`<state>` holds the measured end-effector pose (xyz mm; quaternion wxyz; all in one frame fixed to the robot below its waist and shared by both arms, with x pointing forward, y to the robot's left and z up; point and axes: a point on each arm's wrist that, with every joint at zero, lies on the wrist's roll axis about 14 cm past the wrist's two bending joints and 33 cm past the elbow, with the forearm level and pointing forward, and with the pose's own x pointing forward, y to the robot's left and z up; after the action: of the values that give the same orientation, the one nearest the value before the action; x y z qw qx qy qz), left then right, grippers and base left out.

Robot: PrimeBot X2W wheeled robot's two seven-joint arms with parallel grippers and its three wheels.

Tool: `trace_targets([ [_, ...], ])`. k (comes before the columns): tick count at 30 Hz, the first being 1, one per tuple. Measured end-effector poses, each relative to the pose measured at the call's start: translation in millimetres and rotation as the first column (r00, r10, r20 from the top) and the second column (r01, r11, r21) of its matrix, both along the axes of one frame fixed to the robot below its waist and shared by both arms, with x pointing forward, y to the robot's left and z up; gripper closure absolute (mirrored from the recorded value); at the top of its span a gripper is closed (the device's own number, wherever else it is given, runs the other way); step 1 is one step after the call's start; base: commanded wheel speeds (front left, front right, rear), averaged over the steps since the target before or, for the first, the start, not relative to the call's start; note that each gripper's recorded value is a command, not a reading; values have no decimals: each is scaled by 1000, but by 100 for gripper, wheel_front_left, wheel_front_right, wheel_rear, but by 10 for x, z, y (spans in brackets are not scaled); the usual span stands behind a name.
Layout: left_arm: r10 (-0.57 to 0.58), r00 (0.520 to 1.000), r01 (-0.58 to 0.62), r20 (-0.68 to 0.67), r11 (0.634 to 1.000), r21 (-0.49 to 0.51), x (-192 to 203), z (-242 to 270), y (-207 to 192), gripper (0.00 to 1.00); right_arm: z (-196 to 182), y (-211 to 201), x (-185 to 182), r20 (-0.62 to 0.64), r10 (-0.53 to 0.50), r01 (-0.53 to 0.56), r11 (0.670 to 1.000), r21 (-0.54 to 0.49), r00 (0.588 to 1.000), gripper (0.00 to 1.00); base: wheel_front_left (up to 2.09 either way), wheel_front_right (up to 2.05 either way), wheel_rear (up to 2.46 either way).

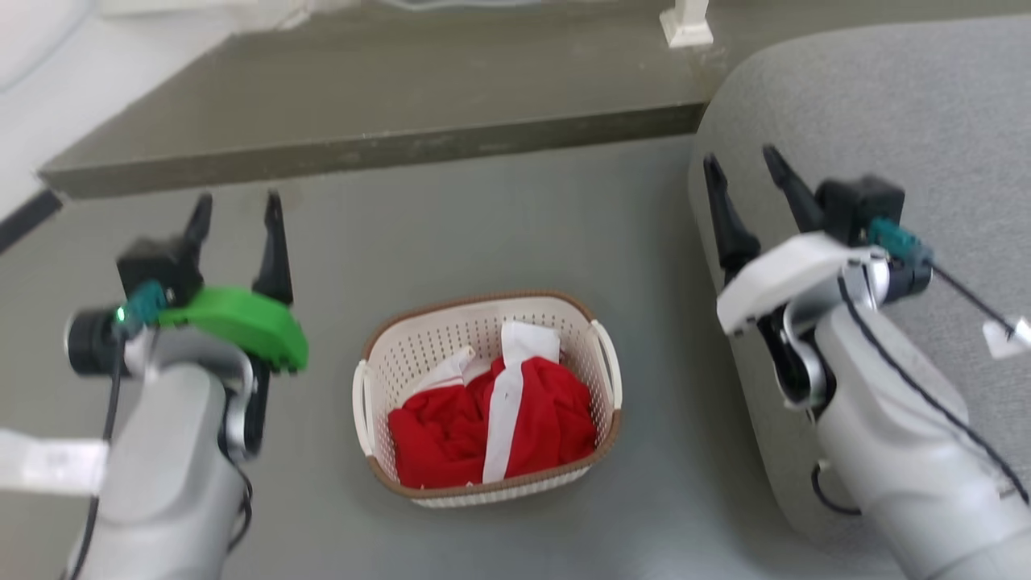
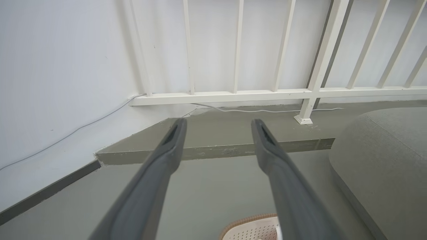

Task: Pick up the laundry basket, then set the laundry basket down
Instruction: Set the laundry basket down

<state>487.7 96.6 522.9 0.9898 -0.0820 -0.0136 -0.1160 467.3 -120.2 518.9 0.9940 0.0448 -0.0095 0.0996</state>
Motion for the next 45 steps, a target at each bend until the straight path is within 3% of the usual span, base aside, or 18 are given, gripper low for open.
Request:
trace_targets([
  [20,33,999,-32,-35,999,4,-873,-257,115,0,-297,-193,-767,-54,-82,83,996,21,995,0,0,0,0],
  [45,64,997,-64,-39,998,-13,-1176,-304,190,0,-386,-238,-1007,-64,-104,106,994,19,992,0,0,0,0],
])
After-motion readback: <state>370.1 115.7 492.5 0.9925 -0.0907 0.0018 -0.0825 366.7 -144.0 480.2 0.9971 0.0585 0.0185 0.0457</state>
